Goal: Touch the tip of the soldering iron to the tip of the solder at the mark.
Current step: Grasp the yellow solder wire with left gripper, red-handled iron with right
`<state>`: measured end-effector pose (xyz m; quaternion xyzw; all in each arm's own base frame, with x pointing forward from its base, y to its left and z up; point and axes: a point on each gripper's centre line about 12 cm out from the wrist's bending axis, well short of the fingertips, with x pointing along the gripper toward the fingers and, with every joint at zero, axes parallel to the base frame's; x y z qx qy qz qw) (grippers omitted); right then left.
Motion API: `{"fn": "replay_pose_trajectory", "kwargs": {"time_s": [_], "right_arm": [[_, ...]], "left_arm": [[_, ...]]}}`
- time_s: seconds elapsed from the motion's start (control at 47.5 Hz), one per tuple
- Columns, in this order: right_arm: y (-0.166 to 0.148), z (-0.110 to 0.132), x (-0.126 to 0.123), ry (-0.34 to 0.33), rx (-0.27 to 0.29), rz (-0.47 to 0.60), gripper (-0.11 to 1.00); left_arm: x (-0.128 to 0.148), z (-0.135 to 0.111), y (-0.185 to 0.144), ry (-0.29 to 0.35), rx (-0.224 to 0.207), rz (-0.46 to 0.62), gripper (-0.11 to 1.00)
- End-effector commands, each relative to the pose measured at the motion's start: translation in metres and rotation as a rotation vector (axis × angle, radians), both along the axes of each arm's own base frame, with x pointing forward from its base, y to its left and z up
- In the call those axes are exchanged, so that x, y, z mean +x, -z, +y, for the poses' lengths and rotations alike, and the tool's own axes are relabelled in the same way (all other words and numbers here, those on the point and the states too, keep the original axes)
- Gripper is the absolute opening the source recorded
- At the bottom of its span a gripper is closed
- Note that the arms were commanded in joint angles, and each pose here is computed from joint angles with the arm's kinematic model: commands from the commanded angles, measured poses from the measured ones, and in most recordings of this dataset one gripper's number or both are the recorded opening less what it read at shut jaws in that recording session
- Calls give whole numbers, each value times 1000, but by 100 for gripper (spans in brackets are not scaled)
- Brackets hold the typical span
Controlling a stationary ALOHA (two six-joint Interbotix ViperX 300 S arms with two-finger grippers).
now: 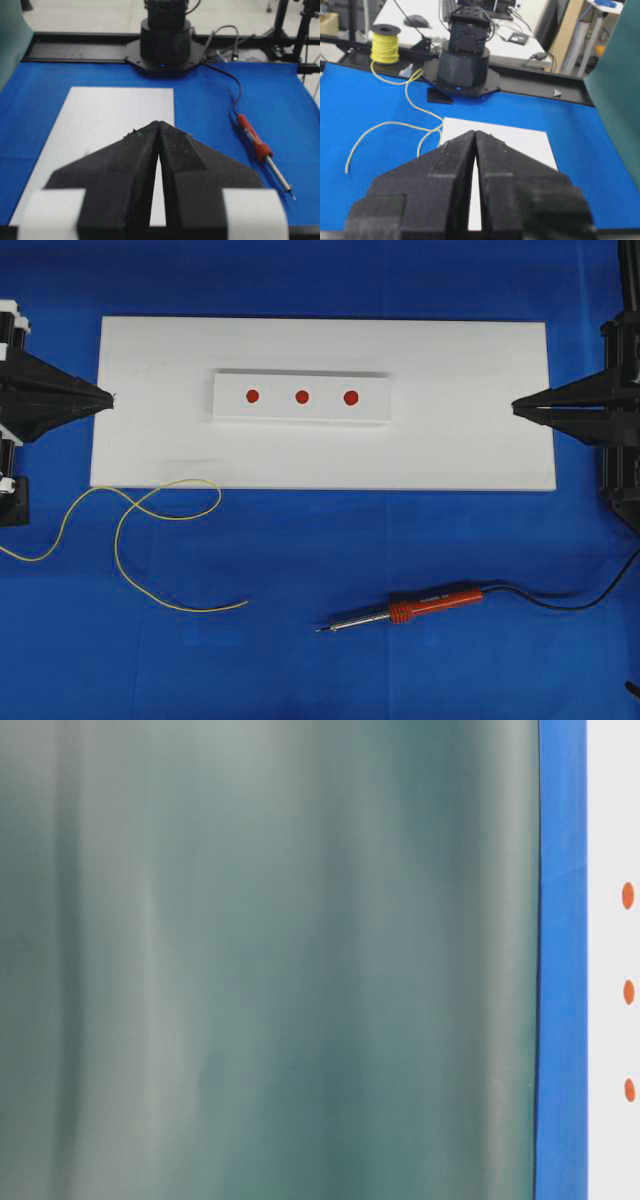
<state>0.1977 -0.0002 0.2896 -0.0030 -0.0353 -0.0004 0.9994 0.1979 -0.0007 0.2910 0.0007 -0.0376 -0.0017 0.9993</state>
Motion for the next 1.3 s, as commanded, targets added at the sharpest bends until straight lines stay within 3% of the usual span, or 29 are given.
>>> {"fn": "replay_pose_trajectory", "kwargs": {"time_s": [0.0,0.126,0.4,0.526,0.61,0.673,0.778,0.883,0.926,0.968,1.157,1.283], "right_arm": [[-13,7,3,-36,25,-29,0],[-18,24,5,-119,38,-2,-6],[-5,60,9,-283,91,90,-5],[8,75,15,-338,136,162,3],[21,84,22,-360,155,219,16],[31,90,27,-368,166,259,32],[49,102,37,-384,186,332,65],[66,113,46,-396,192,402,92],[75,118,49,-396,198,435,94],[82,121,51,-392,210,459,92],[120,132,55,-382,241,500,90],[150,135,60,-330,275,538,90]], "left_arm": [[1,-13,-10,64,-13,-23,-1],[-1,-24,-10,121,-17,-25,-1],[-5,-58,8,291,-11,23,-1],[-7,-72,16,363,-5,47,0],[-8,-79,24,392,-2,78,0],[-7,-82,32,406,-4,108,9],[-6,-89,53,429,-30,190,38],[-4,-97,73,452,-75,266,70],[-2,-100,80,461,-86,282,82],[0,-104,85,471,-90,292,86],[14,-124,125,507,-65,371,79],[29,-133,154,500,-49,427,79]]}}
